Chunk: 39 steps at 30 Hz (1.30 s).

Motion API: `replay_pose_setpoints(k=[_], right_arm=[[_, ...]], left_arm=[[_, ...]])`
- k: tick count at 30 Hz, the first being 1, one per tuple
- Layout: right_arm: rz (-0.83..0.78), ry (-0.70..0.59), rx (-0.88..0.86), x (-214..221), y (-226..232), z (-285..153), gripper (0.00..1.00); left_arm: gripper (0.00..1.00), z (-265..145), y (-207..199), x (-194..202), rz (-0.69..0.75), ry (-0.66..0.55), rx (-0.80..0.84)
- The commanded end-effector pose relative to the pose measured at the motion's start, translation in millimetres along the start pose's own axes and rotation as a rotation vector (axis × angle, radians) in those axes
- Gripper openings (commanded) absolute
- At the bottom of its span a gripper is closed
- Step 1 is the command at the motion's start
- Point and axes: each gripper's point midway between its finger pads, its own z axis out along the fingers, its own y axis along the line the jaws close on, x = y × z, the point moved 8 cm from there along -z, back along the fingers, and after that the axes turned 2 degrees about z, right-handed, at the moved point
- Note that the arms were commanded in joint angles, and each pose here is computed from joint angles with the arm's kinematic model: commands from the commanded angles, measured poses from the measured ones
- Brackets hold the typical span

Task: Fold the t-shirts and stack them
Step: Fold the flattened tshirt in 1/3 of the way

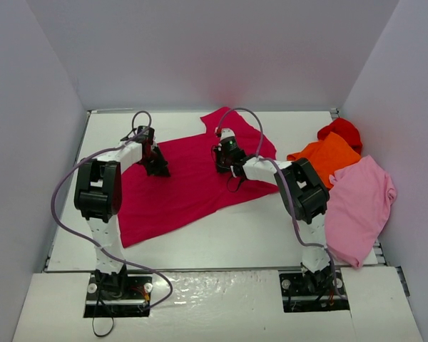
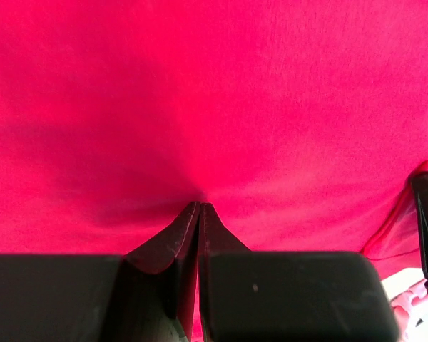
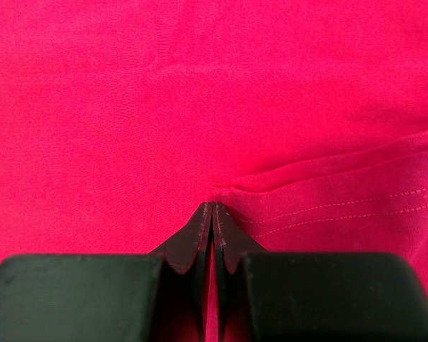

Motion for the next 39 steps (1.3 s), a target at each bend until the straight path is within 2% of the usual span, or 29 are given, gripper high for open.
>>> replay_pose_setpoints(k=[1,6,10,12,13,15,16,19,21,24,27,30,34,39], right_arm=[[-0.039,0.05,0.15,13,-27,-12,0.0],[-0.047,0.068,0.233,21,-41,-15,0.0],[-0.034,0.064,0.223,20,-41,-15,0.0],[-0.023,0.04,0.192,12,-36,-17,0.02],[-0.018,0.02,0.166,6,-32,-19,0.08],[-0.017,-0.012,0.109,-5,-24,-25,0.3],[-0.02,-0.04,0.078,-13,-18,-30,0.41],[-0.045,-0.07,-0.083,-28,4,-38,0.54],[-0.064,-0.06,-0.16,-35,21,-39,0.55],[-0.068,-0.008,-0.228,-33,37,-34,0.55],[-0.026,0.063,-0.303,-20,40,-36,0.54],[-0.024,0.099,-0.341,-14,41,-45,0.53],[-0.034,0.153,-0.353,-5,40,-63,0.53],[-0.092,0.151,-0.256,-1,40,-103,0.52]], left_arm=[[0.0,-19,-11,-22,0.059,-0.104,0.019],[0.0,-15,-5,-19,0.073,-0.101,-0.001],[0.0,-13,-2,-14,0.084,-0.095,0.009],[0.0,-22,-10,-17,0.1,-0.158,0.081],[0.0,-25,-11,-16,0.104,-0.192,0.105],[0.0,-39,-12,-12,0.112,-0.255,0.13],[0.0,-55,-17,-15,0.125,-0.33,0.149],[0.0,-80,-17,-11,0.137,-0.487,0.187],[0.04,-85,-19,-9,0.132,-0.494,0.222],[0.13,-73,-26,-6,0.135,-0.435,0.321],[0.16,-57,-21,-1,0.089,-0.365,0.366],[0.17,-51,-14,-6,0.03,-0.348,0.403],[0.17,-46,-16,-12,-0.038,-0.335,0.488],[0.18,-42,-15,-10,-0.064,-0.312,0.508]])
